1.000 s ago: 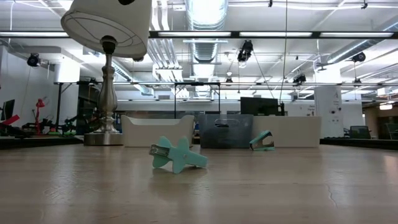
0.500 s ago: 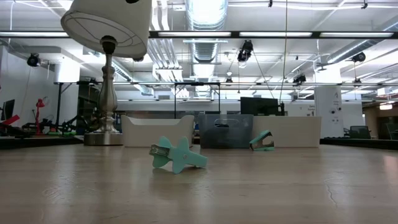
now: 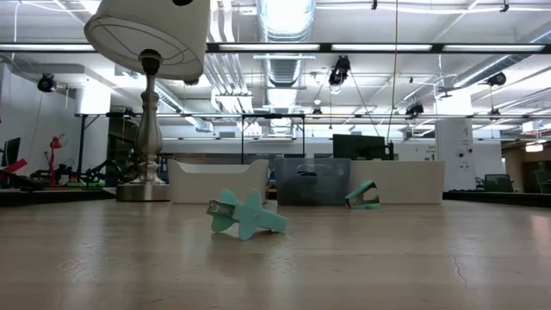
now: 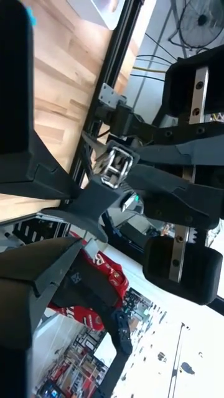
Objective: Pick and place Stapler, Stapler remover, tape
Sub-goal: Put the black staple remover into the left white bin
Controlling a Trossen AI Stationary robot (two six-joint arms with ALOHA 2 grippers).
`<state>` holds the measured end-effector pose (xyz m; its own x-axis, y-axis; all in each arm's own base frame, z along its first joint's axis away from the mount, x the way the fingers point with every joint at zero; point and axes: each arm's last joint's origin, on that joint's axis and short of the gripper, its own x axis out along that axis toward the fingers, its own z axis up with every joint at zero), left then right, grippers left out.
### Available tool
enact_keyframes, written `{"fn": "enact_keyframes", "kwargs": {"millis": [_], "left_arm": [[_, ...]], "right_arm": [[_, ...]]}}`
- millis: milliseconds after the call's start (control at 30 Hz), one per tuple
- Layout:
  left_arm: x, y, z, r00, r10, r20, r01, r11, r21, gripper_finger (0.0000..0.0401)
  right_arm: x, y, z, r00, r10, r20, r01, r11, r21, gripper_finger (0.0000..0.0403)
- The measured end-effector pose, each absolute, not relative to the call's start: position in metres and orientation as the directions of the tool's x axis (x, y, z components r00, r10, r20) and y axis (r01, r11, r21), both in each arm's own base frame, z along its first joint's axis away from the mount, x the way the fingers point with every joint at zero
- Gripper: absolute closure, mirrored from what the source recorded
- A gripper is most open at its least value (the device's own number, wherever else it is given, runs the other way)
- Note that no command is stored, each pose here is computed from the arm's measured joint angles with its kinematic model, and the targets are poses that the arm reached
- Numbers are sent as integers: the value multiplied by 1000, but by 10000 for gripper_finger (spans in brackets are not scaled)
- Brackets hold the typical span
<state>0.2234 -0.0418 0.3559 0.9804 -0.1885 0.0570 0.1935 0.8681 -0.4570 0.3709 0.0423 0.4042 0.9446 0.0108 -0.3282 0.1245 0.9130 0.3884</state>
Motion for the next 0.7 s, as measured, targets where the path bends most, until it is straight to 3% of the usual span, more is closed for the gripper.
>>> {"fn": "enact_keyframes", "kwargs": {"millis": [167, 467, 700], "left_arm": [[223, -42, 355, 980, -191, 51, 193, 863, -467, 307], [223, -42, 355, 975, -218, 46, 214, 861, -462, 389], [223, -42, 357, 973, -220, 63, 224, 860, -458, 387]], "right_arm": [[372, 42, 403, 944, 11, -330, 125, 913, 388, 394], [372, 42, 404, 945, 14, -326, 120, 913, 390, 394], [373, 43, 408, 958, 16, -285, 105, 909, 402, 394]]}}
